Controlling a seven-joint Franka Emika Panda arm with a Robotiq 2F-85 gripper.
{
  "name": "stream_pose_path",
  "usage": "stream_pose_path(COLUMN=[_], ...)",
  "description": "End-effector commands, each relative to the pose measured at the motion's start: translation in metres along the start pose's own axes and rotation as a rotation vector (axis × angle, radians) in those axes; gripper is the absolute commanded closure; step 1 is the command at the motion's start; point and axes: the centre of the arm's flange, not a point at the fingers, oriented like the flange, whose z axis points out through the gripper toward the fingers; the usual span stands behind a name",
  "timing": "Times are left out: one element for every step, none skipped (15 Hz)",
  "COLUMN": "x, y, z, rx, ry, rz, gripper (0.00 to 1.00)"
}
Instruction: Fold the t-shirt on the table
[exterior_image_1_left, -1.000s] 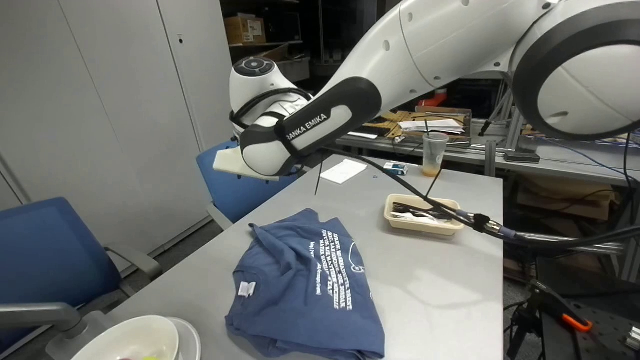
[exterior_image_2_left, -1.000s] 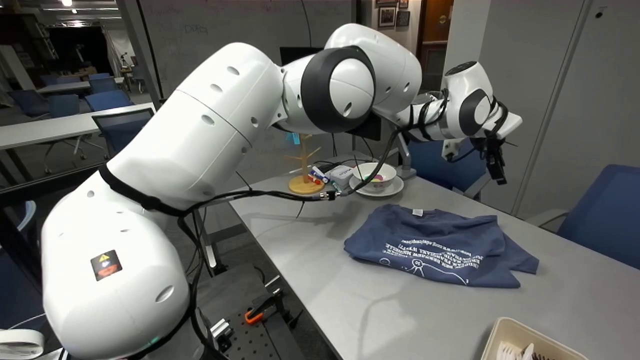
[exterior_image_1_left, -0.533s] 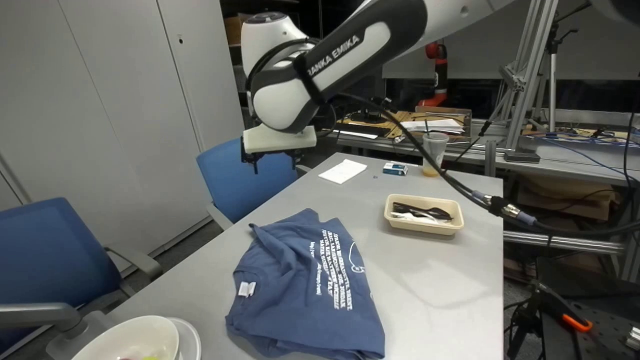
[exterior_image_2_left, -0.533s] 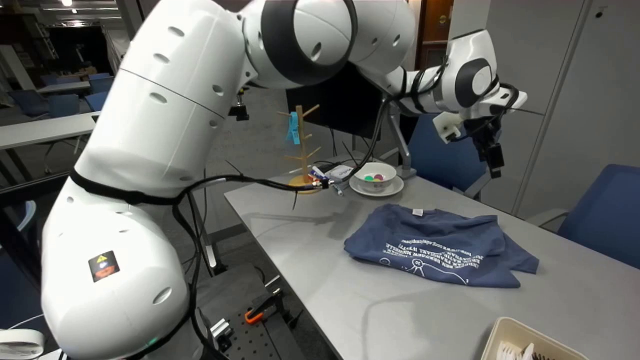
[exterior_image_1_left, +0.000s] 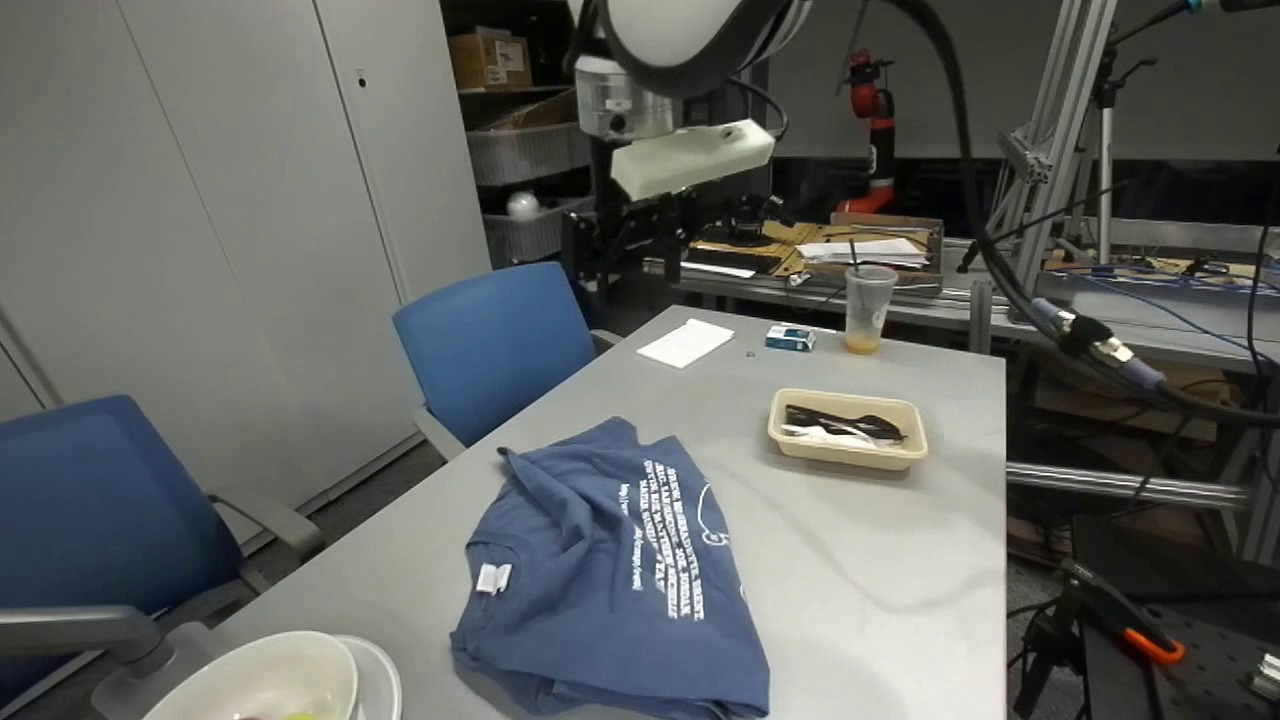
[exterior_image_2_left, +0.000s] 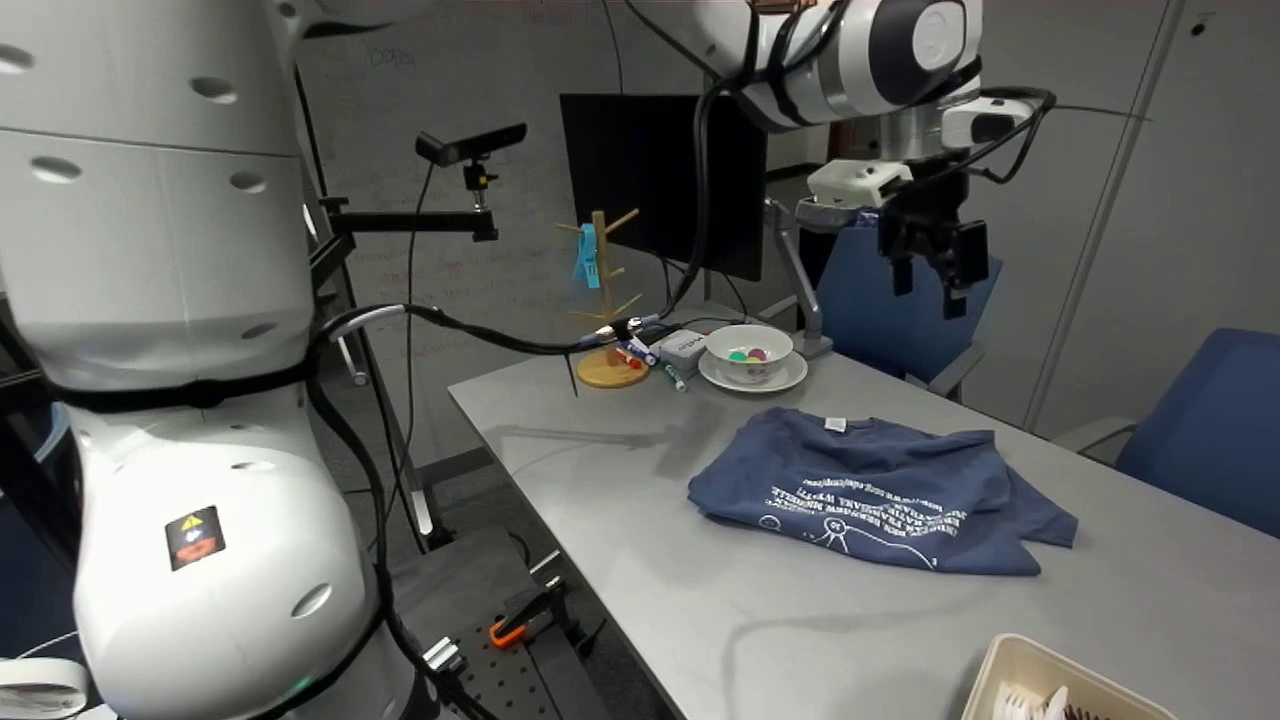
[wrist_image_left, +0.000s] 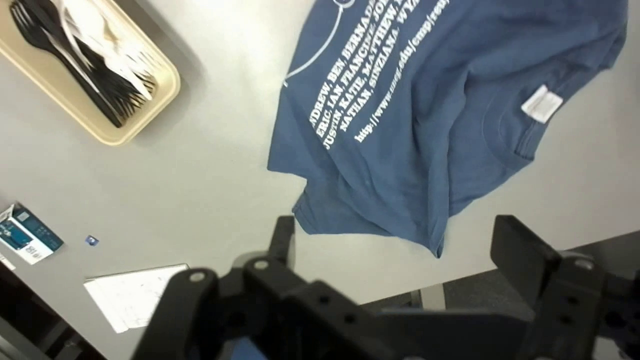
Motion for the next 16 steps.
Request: stream_pose_path(x=[-0.068,-0.082,-0.095,-0.108,-0.120,-0.131,-0.140,-0.145,-0.150,-0.120,-0.127,-0.133,-0.137,-0.140,-0.141,-0.141], y=[0.045,0.053,0.062,0.071,0.081,0.092,0.105,0.120,0.138,0.099,0.113,0.123,0.128,0.129,0.128,0.127], z=[-0.043,-0.053,-0.062,-0.072,-0.081,-0.091,-0.100,-0.108,-0.116,-0.097,-0.106,-0.111,-0.114,-0.114,-0.113,-0.112], rx=[0.001,0.007,0.014,0.029,0.044,0.059,0.072,0.083,0.096,0.056,0.065,0.070,0.073,0.073,0.072,0.072], ry=[-0.025,-0.023,-0.021,-0.016,-0.007,0.005,0.020,0.041,0.067,0.038,0.053,0.064,0.070,0.070,0.068,0.066], rz=[-0.124,-0.153,-0.177,-0.203,-0.225,-0.244,-0.255,-0.256,-0.253,-0.234,-0.235,-0.236,-0.236,-0.237,-0.240,-0.241], gripper=[0.00,0.00,0.00,0.00,0.00,0.00,0.00,0.00,0.00,0.00,0.00,0.00,0.00,0.00,0.00,0.00])
